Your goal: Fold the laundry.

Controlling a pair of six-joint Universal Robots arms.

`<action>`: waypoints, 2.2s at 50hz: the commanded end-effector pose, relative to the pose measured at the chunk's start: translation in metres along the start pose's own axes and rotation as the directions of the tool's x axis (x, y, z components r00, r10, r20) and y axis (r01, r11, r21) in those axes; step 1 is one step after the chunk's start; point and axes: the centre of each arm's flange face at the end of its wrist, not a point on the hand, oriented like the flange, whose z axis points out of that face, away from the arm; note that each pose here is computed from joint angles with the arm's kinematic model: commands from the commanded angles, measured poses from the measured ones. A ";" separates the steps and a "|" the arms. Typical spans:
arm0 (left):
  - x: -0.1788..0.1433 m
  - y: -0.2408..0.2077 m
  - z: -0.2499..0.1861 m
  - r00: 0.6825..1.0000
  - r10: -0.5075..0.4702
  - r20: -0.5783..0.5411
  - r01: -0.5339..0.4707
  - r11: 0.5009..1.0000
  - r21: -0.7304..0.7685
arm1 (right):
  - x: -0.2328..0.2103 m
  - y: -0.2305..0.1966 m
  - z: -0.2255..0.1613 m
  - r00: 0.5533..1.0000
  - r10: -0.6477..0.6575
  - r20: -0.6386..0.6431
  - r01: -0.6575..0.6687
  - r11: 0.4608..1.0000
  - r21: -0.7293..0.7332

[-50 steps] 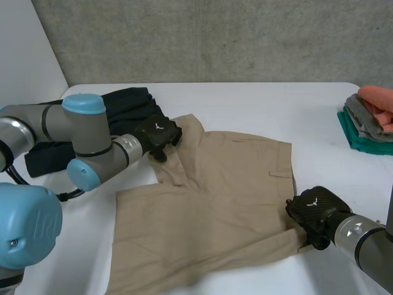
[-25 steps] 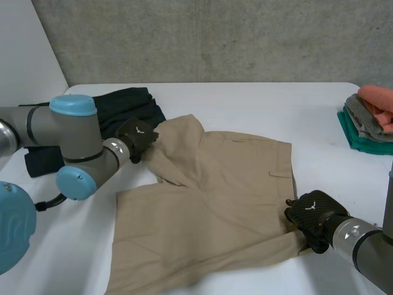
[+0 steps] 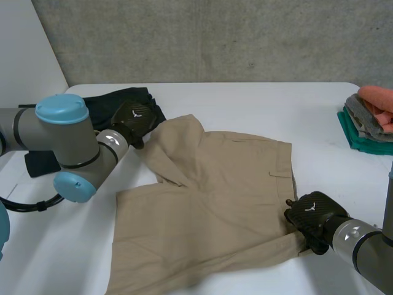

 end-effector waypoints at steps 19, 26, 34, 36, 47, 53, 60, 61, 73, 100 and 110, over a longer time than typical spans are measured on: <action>0.022 0.038 0.008 0.996 -0.030 -0.081 0.021 0.993 -0.115 | 0.002 0.000 0.001 1.000 0.002 -0.006 -0.002 1.000 0.001; 0.003 0.027 -0.008 0.999 0.000 0.044 0.008 0.982 -0.189 | 0.001 0.001 0.001 1.000 0.002 -0.004 -0.002 1.000 -0.002; 0.011 0.031 -0.026 0.999 0.027 0.034 -0.018 0.969 -0.247 | 0.000 0.001 0.000 1.000 0.001 -0.003 -0.001 1.000 -0.001; 0.012 0.034 -0.029 0.999 0.027 0.046 -0.014 0.963 -0.271 | 0.000 0.001 0.000 1.000 0.001 -0.002 -0.001 1.000 -0.002; 0.014 0.036 -0.030 0.998 0.020 0.052 -0.004 0.959 -0.284 | 0.001 0.001 0.001 1.000 0.004 -0.008 -0.004 1.000 0.001; 0.015 0.037 -0.039 0.999 0.013 0.042 0.002 0.941 -0.337 | 0.001 0.001 0.001 1.000 0.004 -0.010 -0.004 1.000 0.001; 0.008 0.017 -0.047 0.998 -0.018 0.061 0.037 0.948 -0.316 | 0.001 0.001 0.001 1.000 0.004 -0.012 -0.004 1.000 0.003; 0.006 0.013 -0.048 0.997 -0.025 0.071 0.046 0.950 -0.308 | 0.002 0.000 0.001 1.000 0.003 -0.016 -0.003 1.000 0.007; -0.006 -0.047 -0.128 0.961 -0.247 0.124 0.270 0.934 -0.232 | 0.020 -0.020 0.005 0.982 0.179 -0.058 -0.173 0.980 0.093; 0.082 -0.019 -0.241 0.877 -0.476 -0.060 0.382 0.768 -0.514 | 0.036 -0.029 0.019 0.959 0.267 -0.101 -0.248 0.954 0.169; 0.060 -0.036 -0.121 0.993 -0.106 0.057 0.114 0.978 -0.175 | 0.058 -0.052 0.028 0.954 0.208 -0.217 -0.129 0.936 0.328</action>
